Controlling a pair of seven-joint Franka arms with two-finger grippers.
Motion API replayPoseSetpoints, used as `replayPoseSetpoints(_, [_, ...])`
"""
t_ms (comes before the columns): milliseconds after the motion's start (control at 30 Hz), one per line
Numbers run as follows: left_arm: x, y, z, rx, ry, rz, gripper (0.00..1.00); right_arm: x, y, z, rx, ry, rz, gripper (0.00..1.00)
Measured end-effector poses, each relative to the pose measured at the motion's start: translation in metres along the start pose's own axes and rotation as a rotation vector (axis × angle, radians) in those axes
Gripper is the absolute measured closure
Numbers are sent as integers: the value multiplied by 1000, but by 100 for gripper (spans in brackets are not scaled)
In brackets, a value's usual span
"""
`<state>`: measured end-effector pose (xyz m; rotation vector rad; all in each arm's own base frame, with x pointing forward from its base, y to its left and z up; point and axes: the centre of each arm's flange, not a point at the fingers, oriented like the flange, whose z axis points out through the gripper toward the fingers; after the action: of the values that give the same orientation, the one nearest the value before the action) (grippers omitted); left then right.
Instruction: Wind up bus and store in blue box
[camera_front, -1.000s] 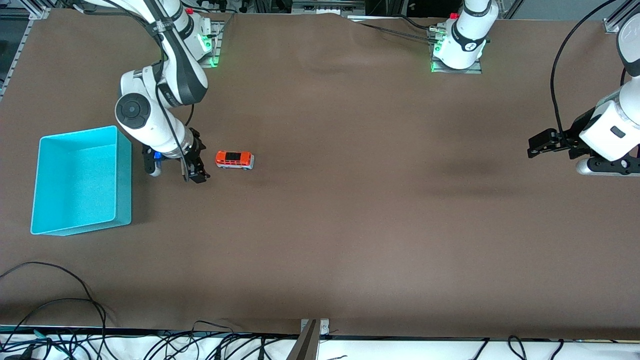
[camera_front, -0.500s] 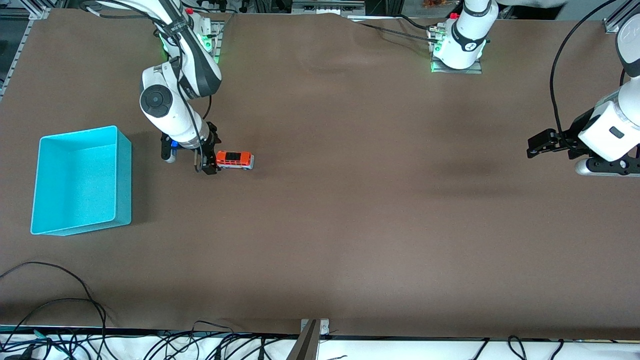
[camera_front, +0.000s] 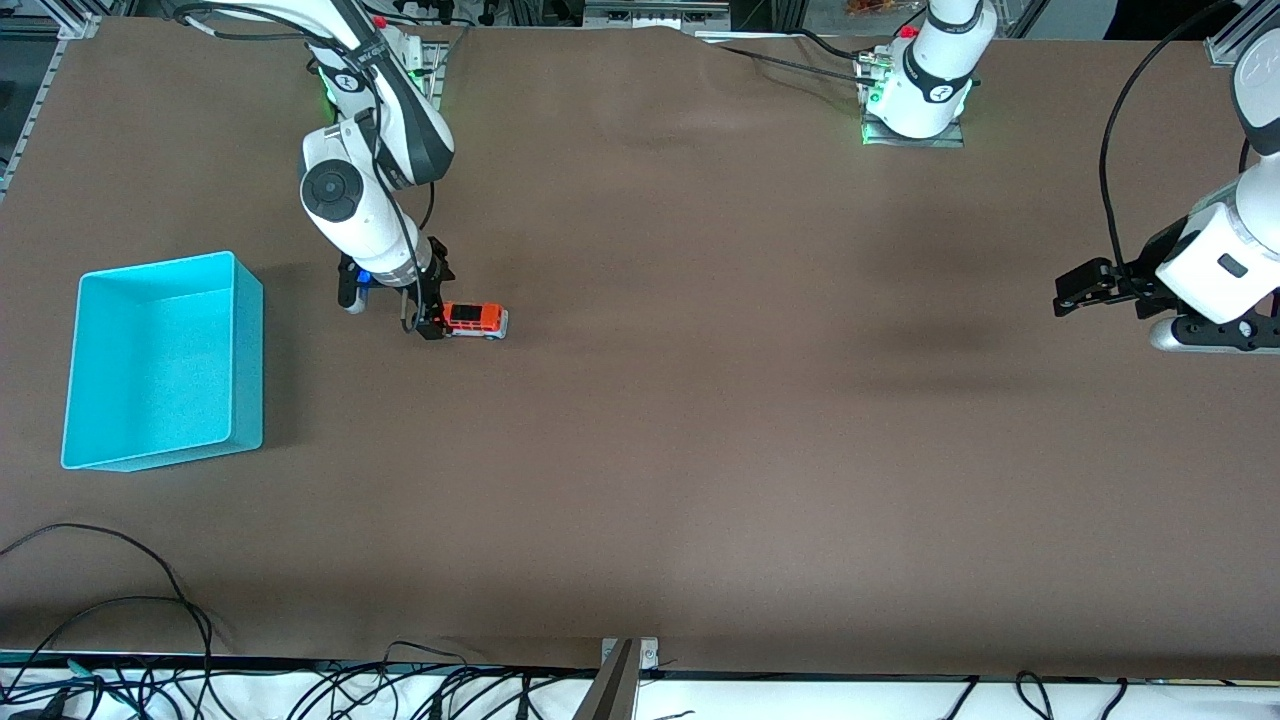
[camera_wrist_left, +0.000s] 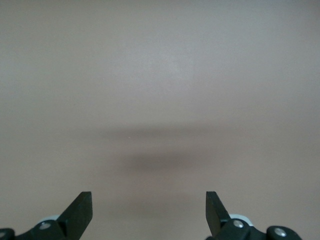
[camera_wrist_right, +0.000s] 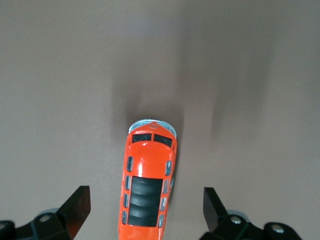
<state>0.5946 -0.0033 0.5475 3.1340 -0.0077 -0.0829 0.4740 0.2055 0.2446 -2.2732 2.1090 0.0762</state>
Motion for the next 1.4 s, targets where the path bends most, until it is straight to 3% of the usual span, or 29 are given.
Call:
replayPoseSetpoints(433, [0,0,0,0,-1,0,0,-16,5,24,21,-19,-19,0])
replayPoseSetpoints(867, [0,0,0,0,-1,0,0,-24,12,55,-3,-21,-40,0])
replayPoseSetpoints(933, [0,0,0,0,-1,0,0,-25,11,56,-1,-22,-41,4])
replayPoseSetpoints(1200, [0,0,0,0,-1,0,0,-26,7,54,8,-26,-41,46])
replayPoseSetpoints(1400, [0,0,1,0,-1,0,0,-27,1,49,26,-18,-63,46])
